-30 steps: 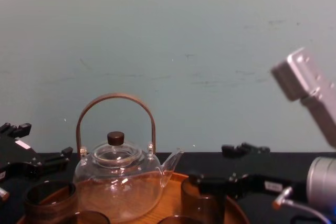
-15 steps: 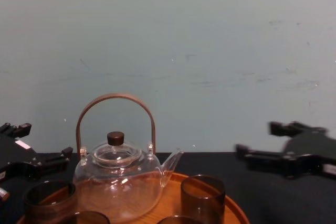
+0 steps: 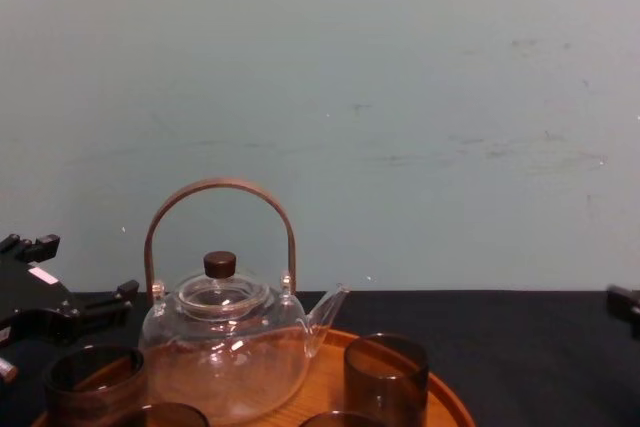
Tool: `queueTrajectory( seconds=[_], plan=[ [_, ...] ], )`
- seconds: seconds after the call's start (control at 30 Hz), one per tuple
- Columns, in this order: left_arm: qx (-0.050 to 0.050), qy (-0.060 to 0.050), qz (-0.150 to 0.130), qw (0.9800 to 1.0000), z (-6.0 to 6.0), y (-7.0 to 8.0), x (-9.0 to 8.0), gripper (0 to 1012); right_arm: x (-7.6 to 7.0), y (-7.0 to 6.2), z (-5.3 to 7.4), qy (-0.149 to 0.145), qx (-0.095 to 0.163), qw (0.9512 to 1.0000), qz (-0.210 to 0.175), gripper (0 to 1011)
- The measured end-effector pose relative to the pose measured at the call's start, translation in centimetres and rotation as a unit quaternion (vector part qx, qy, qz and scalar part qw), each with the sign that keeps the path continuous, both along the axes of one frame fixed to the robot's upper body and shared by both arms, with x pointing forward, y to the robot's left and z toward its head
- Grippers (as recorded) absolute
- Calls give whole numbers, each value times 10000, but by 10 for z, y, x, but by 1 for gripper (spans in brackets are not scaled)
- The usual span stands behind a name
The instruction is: Pick up the glass from the table and place it on the tray.
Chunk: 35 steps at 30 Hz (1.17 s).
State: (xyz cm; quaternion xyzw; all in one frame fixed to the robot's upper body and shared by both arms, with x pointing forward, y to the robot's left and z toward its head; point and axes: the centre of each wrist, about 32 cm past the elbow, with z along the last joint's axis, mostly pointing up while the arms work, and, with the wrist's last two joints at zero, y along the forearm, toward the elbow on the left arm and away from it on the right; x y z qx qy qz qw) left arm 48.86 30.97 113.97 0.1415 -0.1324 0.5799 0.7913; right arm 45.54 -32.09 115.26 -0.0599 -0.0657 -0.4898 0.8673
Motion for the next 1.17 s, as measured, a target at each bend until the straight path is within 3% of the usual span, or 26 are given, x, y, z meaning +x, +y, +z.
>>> queueTrajectory(
  seconds=[0.1, 1.17],
  plan=[
    [0, 0, 0, 10000, 0, 0, 0, 1001, -2, -5, -5, 67, 9, 9999, -133, 1002],
    [0, 0, 0, 10000, 0, 0, 0, 1001, -1, -2, -3, 37, 1, 10000, -60, 1002]
  ],
)
